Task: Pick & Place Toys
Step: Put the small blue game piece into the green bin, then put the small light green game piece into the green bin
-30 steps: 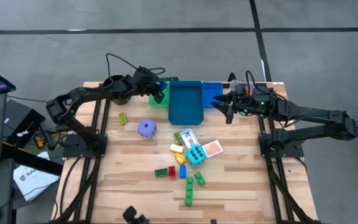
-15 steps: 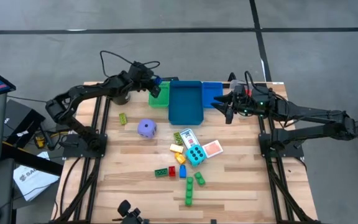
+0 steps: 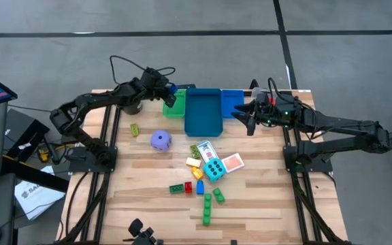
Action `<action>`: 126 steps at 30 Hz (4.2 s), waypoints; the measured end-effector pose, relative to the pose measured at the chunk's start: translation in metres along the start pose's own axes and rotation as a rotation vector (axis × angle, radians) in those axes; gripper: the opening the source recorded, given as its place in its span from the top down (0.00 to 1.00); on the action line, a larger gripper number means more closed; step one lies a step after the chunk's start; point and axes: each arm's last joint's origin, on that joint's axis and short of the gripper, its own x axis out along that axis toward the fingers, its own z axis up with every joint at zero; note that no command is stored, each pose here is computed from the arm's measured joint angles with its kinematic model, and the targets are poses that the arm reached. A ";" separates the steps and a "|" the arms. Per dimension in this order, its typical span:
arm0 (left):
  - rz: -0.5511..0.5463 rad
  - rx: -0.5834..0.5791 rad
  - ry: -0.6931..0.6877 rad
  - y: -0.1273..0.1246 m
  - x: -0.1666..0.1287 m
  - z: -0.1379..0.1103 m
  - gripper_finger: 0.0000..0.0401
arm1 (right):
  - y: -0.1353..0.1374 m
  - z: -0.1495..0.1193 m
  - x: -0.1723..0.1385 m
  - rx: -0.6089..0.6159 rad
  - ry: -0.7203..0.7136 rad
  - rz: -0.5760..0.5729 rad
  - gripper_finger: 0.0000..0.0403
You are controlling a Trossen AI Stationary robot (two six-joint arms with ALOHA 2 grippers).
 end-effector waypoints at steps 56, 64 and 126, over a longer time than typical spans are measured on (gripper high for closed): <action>-0.539 0.019 0.083 -0.051 -0.007 -0.007 0.60 | 0.000 0.000 0.000 0.002 0.003 -0.001 0.55; -0.901 0.123 0.156 -0.105 -0.023 -0.019 0.54 | -0.001 -0.004 0.000 0.011 0.041 -0.015 0.55; -0.710 1.020 0.082 -0.184 0.013 -0.090 0.39 | -0.003 -0.006 0.000 0.037 0.067 -0.027 0.55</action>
